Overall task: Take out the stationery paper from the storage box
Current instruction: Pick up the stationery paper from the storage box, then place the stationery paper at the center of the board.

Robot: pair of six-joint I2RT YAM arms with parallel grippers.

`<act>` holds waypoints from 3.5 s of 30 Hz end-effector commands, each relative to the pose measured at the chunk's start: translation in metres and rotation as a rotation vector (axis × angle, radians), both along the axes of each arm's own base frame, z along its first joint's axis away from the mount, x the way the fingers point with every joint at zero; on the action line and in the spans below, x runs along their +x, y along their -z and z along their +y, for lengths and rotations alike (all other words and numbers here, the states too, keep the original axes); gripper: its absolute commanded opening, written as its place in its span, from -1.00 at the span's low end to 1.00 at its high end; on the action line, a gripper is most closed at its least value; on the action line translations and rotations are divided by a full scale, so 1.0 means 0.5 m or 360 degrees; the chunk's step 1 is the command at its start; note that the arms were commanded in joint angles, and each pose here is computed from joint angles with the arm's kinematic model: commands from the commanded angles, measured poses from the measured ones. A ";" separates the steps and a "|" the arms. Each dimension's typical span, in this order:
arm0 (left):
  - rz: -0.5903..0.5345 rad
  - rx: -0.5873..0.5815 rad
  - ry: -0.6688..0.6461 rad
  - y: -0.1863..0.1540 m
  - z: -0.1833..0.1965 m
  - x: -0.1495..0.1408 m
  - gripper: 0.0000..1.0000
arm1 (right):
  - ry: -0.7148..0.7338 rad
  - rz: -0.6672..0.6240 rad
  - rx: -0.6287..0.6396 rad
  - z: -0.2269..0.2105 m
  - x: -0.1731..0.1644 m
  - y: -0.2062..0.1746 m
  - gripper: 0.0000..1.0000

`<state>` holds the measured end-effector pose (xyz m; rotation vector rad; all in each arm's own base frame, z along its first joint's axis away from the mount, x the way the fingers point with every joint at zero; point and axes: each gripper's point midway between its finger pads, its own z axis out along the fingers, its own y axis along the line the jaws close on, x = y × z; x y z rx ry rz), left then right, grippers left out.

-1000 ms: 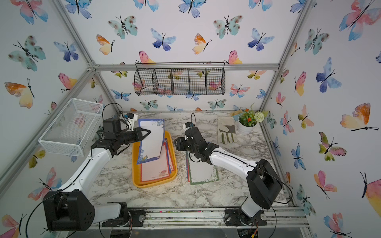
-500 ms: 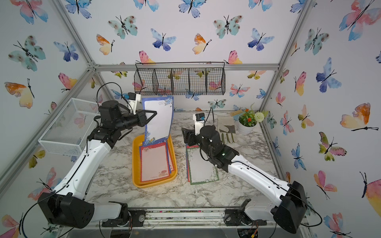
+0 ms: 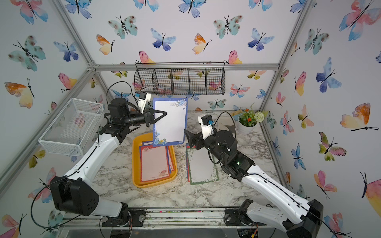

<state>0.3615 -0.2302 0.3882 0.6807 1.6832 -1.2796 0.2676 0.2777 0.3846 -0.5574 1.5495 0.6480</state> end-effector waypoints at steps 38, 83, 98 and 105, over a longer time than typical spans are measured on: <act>-0.0339 -0.0324 0.0232 -0.109 0.045 -0.136 -1.00 | -0.0887 -0.0294 0.0193 0.091 0.024 -0.086 0.53; -0.0403 -0.0335 0.0232 -0.108 0.050 -0.180 -1.00 | -0.1294 0.0020 0.0367 0.145 0.010 -0.057 -0.25; -0.0377 -0.0336 0.0229 -0.101 0.050 -0.175 -1.00 | -0.1364 0.0140 0.0457 0.155 0.012 -0.054 -0.50; -0.0366 -0.0336 0.0226 -0.097 0.049 -0.172 -1.00 | -0.1428 0.0113 0.0492 0.158 -0.007 -0.073 -0.41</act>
